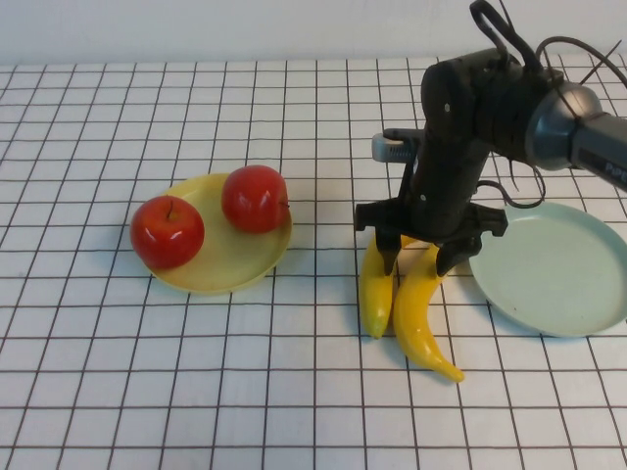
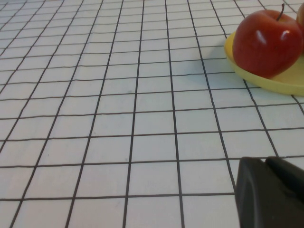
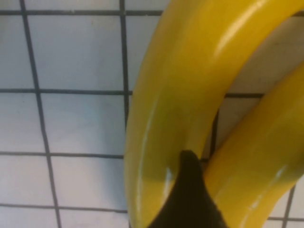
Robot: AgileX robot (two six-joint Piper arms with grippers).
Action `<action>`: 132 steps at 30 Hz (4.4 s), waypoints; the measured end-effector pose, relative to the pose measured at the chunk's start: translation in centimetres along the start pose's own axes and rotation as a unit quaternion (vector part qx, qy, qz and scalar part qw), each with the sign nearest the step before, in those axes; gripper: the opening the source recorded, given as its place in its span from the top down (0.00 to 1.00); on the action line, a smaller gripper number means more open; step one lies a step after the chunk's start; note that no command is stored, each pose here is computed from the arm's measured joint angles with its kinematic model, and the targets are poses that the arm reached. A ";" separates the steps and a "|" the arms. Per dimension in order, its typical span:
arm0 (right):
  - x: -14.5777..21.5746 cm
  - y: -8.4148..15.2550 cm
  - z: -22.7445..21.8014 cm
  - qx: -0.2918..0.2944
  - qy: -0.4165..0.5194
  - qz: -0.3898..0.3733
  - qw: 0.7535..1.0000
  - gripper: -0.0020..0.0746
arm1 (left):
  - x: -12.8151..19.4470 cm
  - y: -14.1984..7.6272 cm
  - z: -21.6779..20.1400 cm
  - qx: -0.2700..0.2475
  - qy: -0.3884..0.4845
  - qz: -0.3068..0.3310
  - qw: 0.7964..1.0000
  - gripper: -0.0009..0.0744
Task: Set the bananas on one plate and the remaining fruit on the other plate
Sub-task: Put another type of fruit in the right plate
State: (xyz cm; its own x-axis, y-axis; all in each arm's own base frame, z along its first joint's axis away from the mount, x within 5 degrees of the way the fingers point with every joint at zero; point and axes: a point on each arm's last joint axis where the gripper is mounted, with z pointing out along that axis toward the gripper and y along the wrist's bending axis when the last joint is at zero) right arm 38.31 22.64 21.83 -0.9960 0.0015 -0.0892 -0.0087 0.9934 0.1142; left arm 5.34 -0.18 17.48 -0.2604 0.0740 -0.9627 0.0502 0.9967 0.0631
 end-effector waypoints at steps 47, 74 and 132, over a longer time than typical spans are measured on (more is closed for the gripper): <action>3.2 -7.2 -6.3 0.012 -0.038 -0.032 0.999 0.54 | 0.0 0.0 0.0 0.000 0.000 0.000 1.000 0.99; -0.4 -18.8 0.8 0.029 0.004 0.019 0.999 0.40 | 0.0 0.0 0.0 0.000 0.000 0.000 1.000 0.99; -2.9 4.0 0.9 -0.041 -0.039 -0.090 0.994 0.39 | 0.0 0.0 0.0 -0.001 0.000 0.003 1.000 0.99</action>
State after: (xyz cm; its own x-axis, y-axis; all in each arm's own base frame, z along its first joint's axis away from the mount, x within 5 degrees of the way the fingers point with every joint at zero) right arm 41.22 26.73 21.62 -0.9679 -0.1626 -0.1918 -0.1958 0.9660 0.1689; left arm 5.34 -0.16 17.48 -0.2606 0.0805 -0.9621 0.0497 0.9963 0.0699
